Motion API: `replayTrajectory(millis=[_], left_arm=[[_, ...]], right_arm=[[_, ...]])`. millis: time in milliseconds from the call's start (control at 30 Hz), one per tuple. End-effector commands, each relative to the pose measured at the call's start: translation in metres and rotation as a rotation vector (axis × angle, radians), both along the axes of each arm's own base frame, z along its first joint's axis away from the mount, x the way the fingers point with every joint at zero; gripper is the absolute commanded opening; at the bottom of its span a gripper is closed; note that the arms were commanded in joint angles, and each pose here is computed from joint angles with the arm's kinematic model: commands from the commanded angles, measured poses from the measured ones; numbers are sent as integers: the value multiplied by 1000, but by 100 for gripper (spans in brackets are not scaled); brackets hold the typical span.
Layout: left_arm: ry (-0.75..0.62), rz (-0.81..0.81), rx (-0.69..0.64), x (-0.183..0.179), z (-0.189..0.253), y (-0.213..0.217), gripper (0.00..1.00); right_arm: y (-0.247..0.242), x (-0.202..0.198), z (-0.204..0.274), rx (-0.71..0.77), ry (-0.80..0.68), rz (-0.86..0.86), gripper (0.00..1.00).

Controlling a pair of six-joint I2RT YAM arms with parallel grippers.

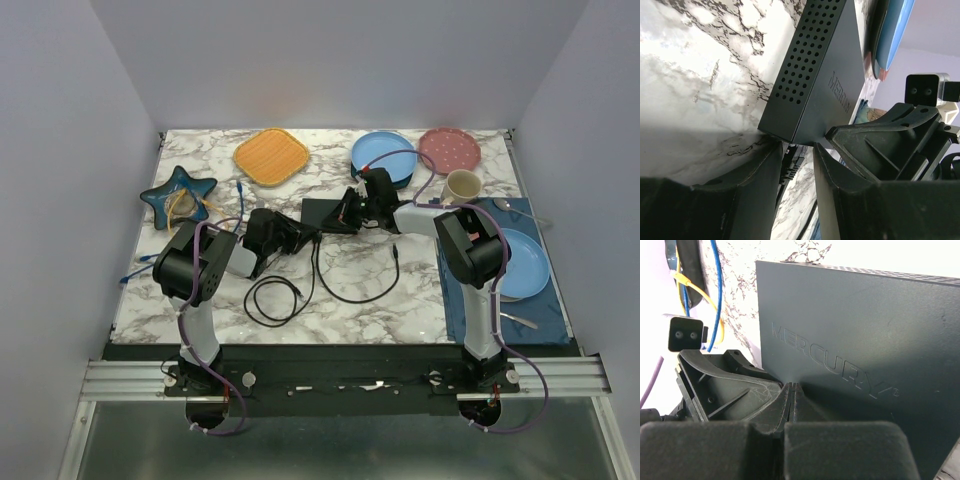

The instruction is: Pull the plug from the switch port

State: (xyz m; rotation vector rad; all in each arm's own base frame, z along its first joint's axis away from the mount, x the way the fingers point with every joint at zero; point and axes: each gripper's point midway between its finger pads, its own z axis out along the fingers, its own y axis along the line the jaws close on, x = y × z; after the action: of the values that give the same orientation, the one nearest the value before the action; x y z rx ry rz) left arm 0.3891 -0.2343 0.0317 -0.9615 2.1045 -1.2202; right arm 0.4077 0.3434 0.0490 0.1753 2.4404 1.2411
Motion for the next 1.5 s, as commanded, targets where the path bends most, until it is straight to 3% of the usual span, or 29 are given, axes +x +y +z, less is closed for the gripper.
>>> replayTrajectory(millis=[0,233,467,1033,1167,1467], left_arm=[[99,-2,79,-16,-39,7,45],[91,-10,58,-18,-41,3,41],[83,-30,64,-25,-41,4,47],[77,-56,116,-34,-47,10,44],[87,-54,120,-35,-49,11,40],[140,-41,125,-31,-54,9,42]], right_arm=[[1,-1,-12,-15,18,5,1],[1,-1,-14,-16,21,5,1],[0,-1,-13,-19,19,3,1],[0,0,-15,-25,20,-1,1],[0,0,-16,-26,20,0,1],[0,-1,-16,-24,25,1,1]])
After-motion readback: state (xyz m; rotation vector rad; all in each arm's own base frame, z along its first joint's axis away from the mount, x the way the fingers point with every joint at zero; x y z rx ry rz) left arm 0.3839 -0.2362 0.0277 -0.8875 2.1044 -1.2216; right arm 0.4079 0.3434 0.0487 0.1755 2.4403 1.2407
